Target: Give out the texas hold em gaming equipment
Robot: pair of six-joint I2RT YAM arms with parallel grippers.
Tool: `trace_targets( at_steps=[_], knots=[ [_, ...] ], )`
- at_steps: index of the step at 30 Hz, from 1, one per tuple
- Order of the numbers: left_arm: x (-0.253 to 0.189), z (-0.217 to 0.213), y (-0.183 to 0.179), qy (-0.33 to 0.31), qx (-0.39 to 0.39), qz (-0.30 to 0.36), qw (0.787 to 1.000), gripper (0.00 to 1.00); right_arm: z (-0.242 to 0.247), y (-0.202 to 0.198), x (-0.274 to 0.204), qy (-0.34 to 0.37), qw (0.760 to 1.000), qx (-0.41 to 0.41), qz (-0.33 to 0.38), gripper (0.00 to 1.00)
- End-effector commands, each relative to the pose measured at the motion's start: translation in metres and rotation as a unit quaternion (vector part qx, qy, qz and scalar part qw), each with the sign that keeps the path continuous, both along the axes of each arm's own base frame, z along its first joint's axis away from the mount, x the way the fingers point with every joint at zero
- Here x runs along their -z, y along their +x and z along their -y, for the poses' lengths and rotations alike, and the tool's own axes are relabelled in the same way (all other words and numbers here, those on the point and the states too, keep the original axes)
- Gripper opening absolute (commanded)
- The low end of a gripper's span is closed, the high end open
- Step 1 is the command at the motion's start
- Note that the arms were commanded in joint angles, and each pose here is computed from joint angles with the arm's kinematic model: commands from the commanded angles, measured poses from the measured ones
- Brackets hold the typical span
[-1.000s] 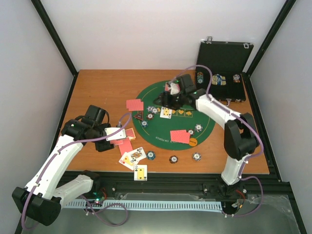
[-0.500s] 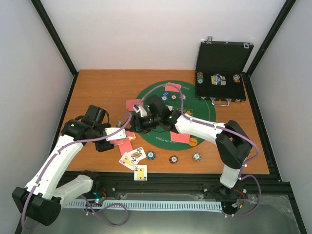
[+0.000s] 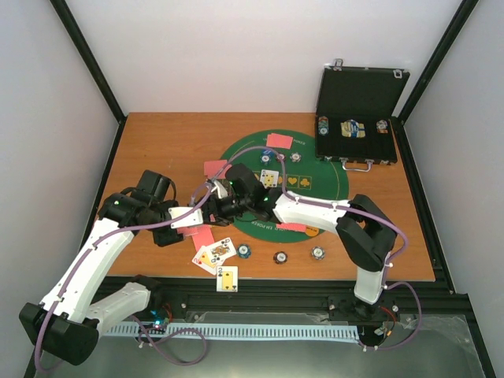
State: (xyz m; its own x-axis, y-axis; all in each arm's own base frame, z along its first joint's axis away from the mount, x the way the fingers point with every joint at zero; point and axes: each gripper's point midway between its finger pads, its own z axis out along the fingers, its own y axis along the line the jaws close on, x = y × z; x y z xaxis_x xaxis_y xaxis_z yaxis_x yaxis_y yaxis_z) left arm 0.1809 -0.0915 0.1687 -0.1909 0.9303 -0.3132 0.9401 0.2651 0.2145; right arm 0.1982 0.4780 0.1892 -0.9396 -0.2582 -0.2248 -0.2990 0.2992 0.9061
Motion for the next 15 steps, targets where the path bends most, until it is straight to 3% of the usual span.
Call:
trace_targets(
  at_steps=[1,15],
  knots=[
    [-0.018,0.005,0.007,-0.018,0.001,0.026,1.0,0.28,-0.014,-0.016,0.002,0.017,1.0,-0.018,-0.011,0.7],
    [-0.019,0.006,0.008,-0.02,0.002,0.028,0.999,0.28,-0.037,-0.025,0.012,0.066,0.994,-0.028,-0.077,0.69]
  ],
)
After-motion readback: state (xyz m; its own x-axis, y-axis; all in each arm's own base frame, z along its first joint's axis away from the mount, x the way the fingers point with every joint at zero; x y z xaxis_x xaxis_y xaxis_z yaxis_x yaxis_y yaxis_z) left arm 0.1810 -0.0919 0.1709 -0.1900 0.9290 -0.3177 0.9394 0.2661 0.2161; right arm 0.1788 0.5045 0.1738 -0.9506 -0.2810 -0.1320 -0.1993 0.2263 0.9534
